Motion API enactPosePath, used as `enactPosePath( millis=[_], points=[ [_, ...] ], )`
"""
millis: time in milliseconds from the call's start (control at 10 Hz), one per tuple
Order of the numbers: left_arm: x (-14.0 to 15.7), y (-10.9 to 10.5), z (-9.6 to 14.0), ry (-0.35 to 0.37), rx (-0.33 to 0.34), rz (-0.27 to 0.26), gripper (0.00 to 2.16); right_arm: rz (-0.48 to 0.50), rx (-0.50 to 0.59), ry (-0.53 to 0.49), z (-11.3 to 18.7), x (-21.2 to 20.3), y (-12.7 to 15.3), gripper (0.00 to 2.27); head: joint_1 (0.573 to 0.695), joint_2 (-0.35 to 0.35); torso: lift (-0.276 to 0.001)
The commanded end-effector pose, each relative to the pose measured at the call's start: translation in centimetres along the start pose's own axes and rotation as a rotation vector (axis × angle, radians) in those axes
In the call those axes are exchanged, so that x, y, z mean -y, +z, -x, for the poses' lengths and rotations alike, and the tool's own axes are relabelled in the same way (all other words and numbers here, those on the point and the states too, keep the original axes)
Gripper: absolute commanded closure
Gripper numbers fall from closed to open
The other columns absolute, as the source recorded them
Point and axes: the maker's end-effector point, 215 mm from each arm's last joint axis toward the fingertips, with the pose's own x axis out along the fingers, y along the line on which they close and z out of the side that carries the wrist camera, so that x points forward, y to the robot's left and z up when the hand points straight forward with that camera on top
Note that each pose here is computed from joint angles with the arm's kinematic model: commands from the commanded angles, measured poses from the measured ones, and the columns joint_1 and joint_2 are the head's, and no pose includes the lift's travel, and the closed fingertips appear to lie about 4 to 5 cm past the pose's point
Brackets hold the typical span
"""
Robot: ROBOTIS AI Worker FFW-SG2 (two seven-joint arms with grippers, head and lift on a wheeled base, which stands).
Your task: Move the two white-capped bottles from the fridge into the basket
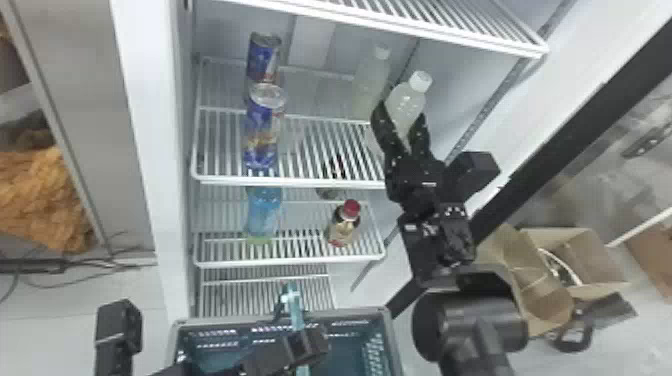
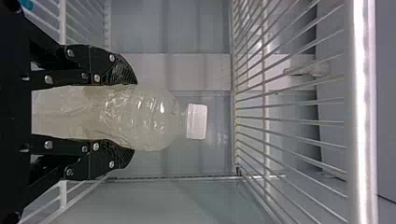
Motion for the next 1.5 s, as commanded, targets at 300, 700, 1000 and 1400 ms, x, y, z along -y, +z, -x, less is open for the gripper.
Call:
enactPosePath(
  millis=[300, 700, 1000, 1400],
  points=[
    [0.0, -0.1, 0.0, 0.0, -0.001, 0.001, 1.19, -0.068, -0.041, 0.054, 5.3, -2.5, 2.1, 0.83, 0.695, -0.35, 0.0],
    [0.0, -0.1, -0.1, -0.001, -0.004, -0.001, 1.19, -0.106, -0.047, 0.091, 8.0, -4.4, 4.8, 0.83, 0.695, -0.35, 0.0],
    [-0.1, 0.0, 0.0, 0.002, 0.0, -0.001, 1.19, -0.144, -0.087, 0.132, 10.7, -6.4, 6.2, 0.83, 0.695, -0.35, 0.0],
    [0.0, 0.2, 0.1, 0.001, 0.004, -0.003, 1.19, -0.204, -0.15, 0.132, 15.1, -7.4, 7.9, 0.83, 0.695, -0.35, 0.0]
  ],
)
